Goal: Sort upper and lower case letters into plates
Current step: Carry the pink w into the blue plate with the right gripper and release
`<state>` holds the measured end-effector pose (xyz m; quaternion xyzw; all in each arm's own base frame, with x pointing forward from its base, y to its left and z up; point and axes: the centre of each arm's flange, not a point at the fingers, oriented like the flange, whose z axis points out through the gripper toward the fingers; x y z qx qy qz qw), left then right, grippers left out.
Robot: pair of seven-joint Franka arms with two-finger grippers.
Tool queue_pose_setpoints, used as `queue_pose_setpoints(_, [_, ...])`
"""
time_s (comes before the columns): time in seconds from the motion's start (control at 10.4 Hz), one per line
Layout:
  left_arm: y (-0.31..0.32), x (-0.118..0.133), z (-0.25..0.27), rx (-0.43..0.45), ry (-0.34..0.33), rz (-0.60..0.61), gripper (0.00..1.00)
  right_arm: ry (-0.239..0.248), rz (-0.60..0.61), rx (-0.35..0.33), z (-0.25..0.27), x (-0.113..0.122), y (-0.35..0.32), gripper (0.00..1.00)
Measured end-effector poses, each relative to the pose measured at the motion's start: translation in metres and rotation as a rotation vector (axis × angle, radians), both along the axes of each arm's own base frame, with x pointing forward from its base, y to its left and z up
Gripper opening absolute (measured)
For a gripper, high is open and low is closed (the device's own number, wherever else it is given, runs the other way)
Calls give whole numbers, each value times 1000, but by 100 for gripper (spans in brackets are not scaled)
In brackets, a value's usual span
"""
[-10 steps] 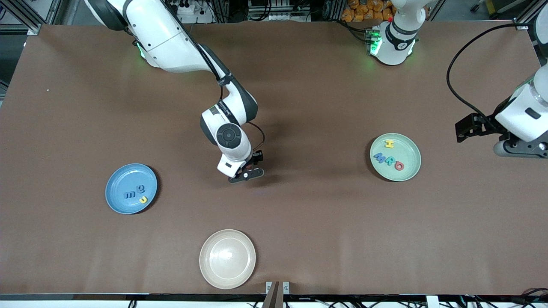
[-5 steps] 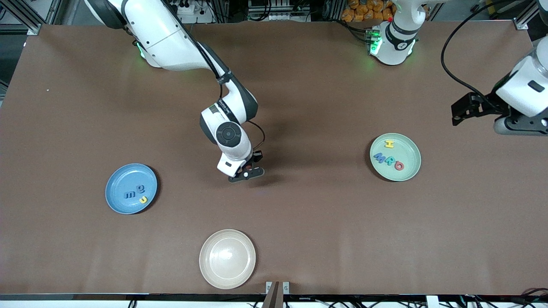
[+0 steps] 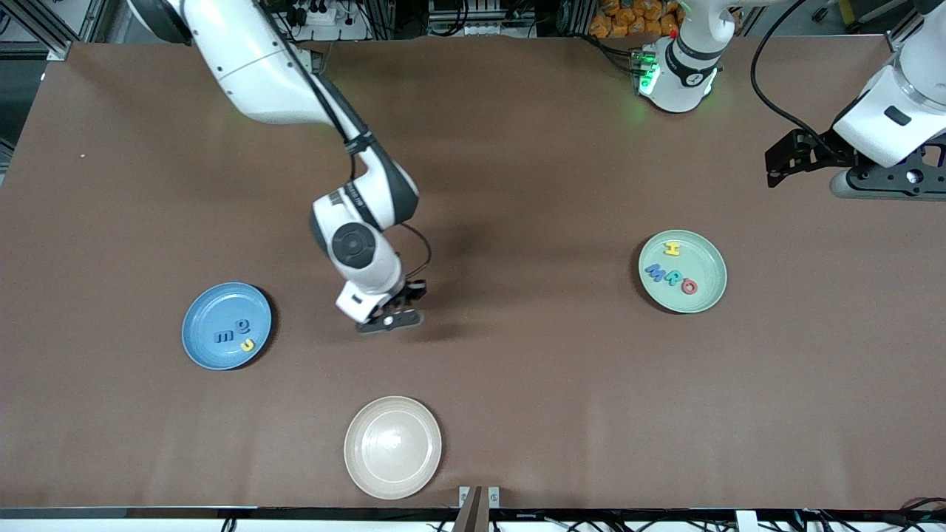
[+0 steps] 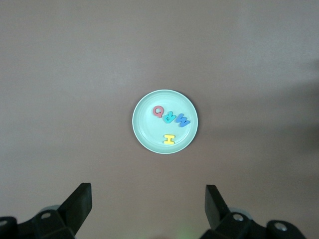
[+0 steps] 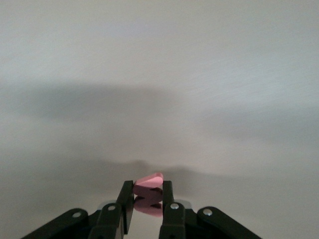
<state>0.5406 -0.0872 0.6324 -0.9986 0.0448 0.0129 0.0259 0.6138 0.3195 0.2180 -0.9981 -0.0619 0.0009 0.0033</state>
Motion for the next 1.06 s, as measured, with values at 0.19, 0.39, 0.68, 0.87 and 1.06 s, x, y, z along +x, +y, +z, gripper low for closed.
queue_pose_setpoints(0.19, [-1,0,-2,-1,-3,-3,100,-16,-19,-81,2,25,-60,27])
queue_pose_setpoints(0.39, [-8,0,-1,-3,-11,-13,100,-22,-8,-141,7,41,-107,27])
queue_pose_setpoints(0.68, [-2,2,-1,-96,-11,48,100,-18,86,-215,37,65,-200,27])
queue_pose_setpoints(0.87, [18,5,-1,-109,-10,85,100,7,155,-217,52,74,-282,27])
queue_pose_setpoints(1.06, [16,4,-1,-109,-9,82,100,81,189,-206,45,68,-335,30])
